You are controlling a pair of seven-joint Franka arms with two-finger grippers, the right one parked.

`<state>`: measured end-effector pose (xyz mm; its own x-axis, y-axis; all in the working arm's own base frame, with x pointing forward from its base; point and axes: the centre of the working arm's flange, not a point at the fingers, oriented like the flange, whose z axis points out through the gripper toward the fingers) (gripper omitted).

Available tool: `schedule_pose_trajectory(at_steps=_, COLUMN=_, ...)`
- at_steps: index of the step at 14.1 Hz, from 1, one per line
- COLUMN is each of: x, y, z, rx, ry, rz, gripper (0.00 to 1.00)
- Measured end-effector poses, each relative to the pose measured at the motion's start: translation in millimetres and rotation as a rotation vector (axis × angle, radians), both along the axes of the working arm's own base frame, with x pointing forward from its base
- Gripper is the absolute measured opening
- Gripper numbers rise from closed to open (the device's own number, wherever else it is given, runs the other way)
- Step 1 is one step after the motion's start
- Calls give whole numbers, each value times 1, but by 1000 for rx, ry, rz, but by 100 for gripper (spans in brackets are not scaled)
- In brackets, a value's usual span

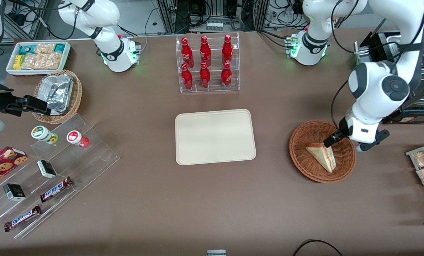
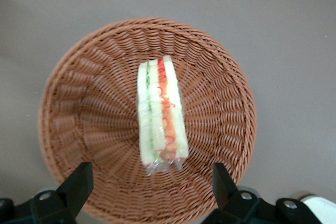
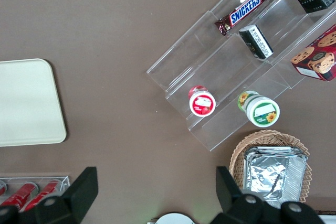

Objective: Place sandwich from basket to tray
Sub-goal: 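Lower the left gripper and close it on the wrapped sandwich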

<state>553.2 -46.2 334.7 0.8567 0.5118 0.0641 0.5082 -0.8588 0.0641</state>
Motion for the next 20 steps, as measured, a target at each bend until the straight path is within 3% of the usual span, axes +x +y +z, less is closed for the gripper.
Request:
schedule_pose_trajectory(at_steps=9, x=7, y=0, z=-53, rx=-8, ry=19, rz=6, gripper=100)
schedule_pose_trajectory(at_steps=17, x=9, y=0, z=-75, rx=-12, ry=10, rz=7, gripper=99)
schedule_pose_trajectory(at_steps=18, x=9, y=0, z=-76, rx=-13, ry=13, rz=7, gripper=96)
schedule_pose_trajectory(at_steps=20, x=9, y=0, z=-78, rx=-13, ry=15, rz=7, gripper=73)
